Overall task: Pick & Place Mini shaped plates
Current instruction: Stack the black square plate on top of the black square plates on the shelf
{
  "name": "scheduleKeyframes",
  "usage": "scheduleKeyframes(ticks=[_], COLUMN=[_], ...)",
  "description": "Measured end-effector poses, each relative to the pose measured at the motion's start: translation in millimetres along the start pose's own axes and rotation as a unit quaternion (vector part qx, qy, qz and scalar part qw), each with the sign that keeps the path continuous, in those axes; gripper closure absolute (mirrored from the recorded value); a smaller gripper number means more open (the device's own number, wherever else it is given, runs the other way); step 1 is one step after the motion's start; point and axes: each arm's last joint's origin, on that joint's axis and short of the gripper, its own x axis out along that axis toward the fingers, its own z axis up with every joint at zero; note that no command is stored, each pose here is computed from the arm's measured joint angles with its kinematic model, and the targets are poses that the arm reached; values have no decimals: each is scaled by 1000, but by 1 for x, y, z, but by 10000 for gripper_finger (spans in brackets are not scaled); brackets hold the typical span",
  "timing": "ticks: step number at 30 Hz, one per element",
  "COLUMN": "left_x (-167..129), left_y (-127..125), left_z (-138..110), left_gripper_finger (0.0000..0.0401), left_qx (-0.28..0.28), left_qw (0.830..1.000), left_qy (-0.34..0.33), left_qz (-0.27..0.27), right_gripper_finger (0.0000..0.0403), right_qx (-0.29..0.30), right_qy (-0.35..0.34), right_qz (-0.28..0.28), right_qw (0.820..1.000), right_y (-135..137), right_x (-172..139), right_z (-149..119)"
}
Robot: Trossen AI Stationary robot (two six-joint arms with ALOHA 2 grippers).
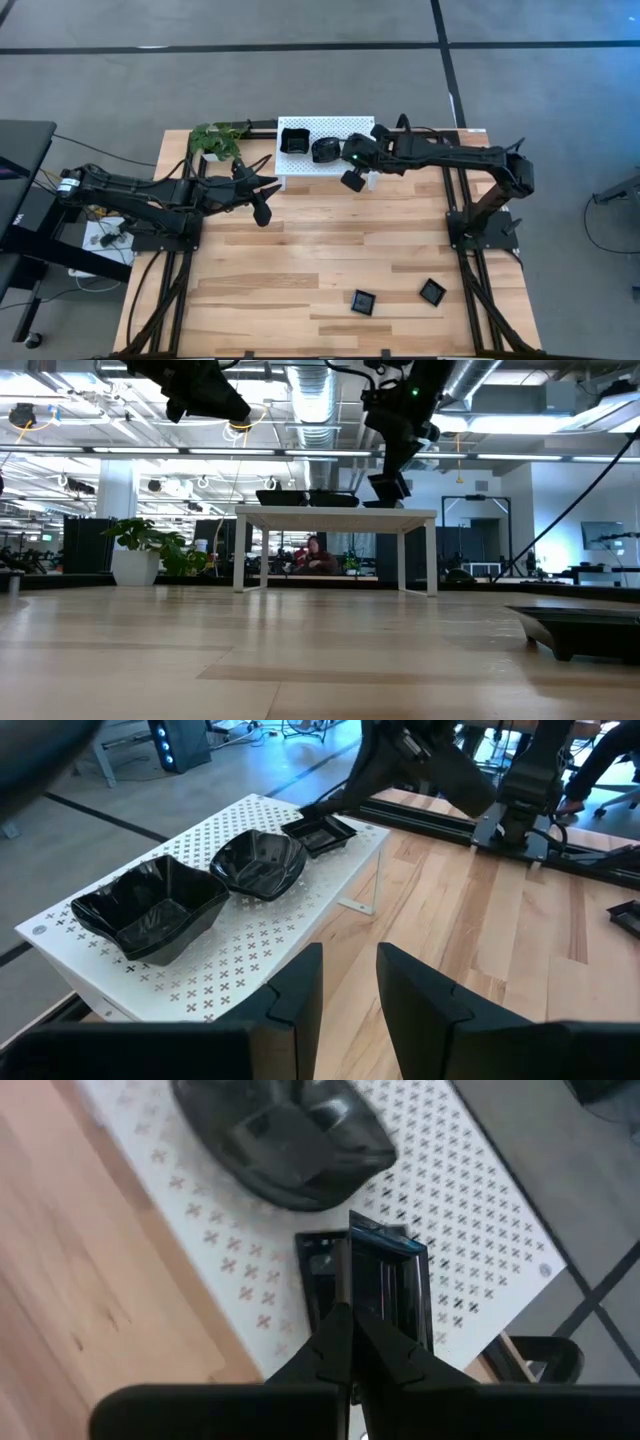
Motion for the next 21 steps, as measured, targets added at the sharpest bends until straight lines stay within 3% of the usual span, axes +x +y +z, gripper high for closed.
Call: scheduleKeyframes(ticks=[21], left_x=[0], left_y=[0], left_z=[0], left_gripper_finger=[302], left_qx=[1], left_qw=[1000], left_qy=[0], left_qz=[0], right_gripper_finger=[403], right_qx=[-22], right_qy=[-11], right_qz=[4], right_qw=[1000], right_y=[-5], right_x=[10], right_z=[0])
